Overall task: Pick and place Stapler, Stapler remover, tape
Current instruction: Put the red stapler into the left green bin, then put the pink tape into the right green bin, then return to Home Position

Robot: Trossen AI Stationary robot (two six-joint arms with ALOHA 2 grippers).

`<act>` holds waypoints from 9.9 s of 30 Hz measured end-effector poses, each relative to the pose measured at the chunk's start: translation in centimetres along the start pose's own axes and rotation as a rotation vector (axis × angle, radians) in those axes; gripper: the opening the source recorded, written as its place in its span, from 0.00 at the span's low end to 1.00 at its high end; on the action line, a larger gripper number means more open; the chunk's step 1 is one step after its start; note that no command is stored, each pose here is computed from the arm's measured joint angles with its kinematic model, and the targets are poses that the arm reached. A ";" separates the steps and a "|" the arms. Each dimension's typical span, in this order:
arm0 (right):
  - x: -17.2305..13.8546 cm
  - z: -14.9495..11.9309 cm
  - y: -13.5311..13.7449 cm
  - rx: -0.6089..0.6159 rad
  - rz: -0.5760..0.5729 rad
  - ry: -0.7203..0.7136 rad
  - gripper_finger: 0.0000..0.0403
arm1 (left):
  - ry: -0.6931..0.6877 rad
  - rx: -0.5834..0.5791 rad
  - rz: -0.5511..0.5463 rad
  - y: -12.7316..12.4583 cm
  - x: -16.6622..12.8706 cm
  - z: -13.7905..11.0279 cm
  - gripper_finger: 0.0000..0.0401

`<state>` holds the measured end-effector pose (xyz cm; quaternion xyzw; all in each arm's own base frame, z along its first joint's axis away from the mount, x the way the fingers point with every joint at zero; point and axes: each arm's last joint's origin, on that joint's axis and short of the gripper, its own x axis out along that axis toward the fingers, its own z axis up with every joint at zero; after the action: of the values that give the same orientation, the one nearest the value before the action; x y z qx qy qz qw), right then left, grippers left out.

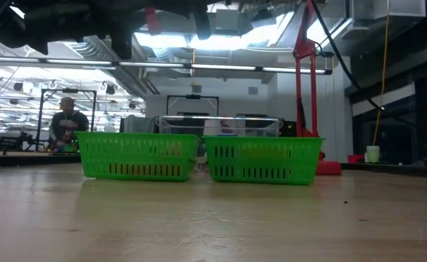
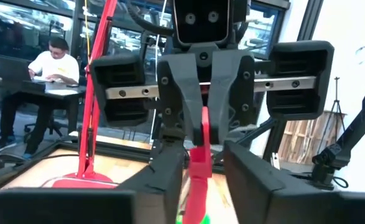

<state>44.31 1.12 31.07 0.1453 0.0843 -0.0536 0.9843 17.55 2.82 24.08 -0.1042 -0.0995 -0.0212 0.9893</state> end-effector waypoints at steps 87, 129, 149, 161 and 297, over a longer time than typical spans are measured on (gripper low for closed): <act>-0.1 -3.1 3.5 -0.555 0.118 0.746 0.38 | 0.337 0.047 0.008 -1.3 -2.7 -1.9 0.13; 5.8 -11.6 0.9 -0.875 0.413 0.999 0.38 | 0.306 -0.028 0.125 -1.6 -6.9 -0.5 0.12; 6.4 -13.8 -1.0 -0.892 0.384 1.115 0.17 | 0.307 -0.031 0.123 -1.6 -6.9 -0.5 0.12; 6.1 -10.0 0.1 -0.843 0.293 1.057 0.10 | 0.307 -0.030 0.122 -1.6 -6.9 -0.5 0.12; -16.2 -8.5 -1.9 -0.338 0.058 0.656 0.52 | 0.357 -0.036 0.133 -1.5 -7.0 -1.0 0.12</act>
<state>26.87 3.11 25.49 -0.0075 0.3989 0.0384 0.9162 10.77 1.30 22.01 -0.1227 0.0849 0.0242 0.9885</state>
